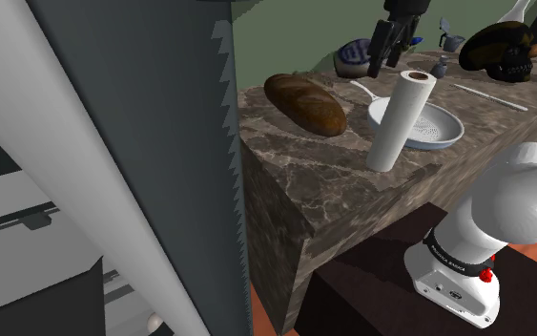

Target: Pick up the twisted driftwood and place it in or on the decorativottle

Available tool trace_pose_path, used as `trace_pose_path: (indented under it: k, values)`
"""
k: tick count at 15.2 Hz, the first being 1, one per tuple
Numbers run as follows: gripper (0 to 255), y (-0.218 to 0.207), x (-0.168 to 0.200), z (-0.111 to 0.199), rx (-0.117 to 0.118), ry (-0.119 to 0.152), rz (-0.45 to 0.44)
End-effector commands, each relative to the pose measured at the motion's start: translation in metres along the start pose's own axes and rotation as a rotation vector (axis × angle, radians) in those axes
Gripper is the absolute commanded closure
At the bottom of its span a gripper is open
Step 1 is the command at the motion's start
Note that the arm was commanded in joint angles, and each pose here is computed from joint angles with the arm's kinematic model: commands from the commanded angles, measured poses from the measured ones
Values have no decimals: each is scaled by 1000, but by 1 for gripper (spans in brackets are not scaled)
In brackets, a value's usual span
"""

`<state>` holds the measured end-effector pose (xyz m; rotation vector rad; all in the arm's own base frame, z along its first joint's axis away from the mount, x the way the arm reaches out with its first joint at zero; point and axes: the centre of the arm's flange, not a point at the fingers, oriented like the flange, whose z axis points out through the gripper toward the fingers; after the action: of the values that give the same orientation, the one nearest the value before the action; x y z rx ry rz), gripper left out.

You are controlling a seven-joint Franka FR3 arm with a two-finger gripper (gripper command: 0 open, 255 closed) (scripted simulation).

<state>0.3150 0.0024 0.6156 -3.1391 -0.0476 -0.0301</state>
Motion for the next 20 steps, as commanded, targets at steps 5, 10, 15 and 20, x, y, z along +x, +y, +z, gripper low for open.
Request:
trace_pose_path:
  k: [5, 10, 15, 20]
  values:
    - [0, 35, 23, 25, -3, 48, -70]
    - [0, 78, 56, 54, -7, 107, -158]
    - [0, 117, 94, 81, -11, 167, -246]
    - [0, 152, 138, 106, -15, 227, -333]
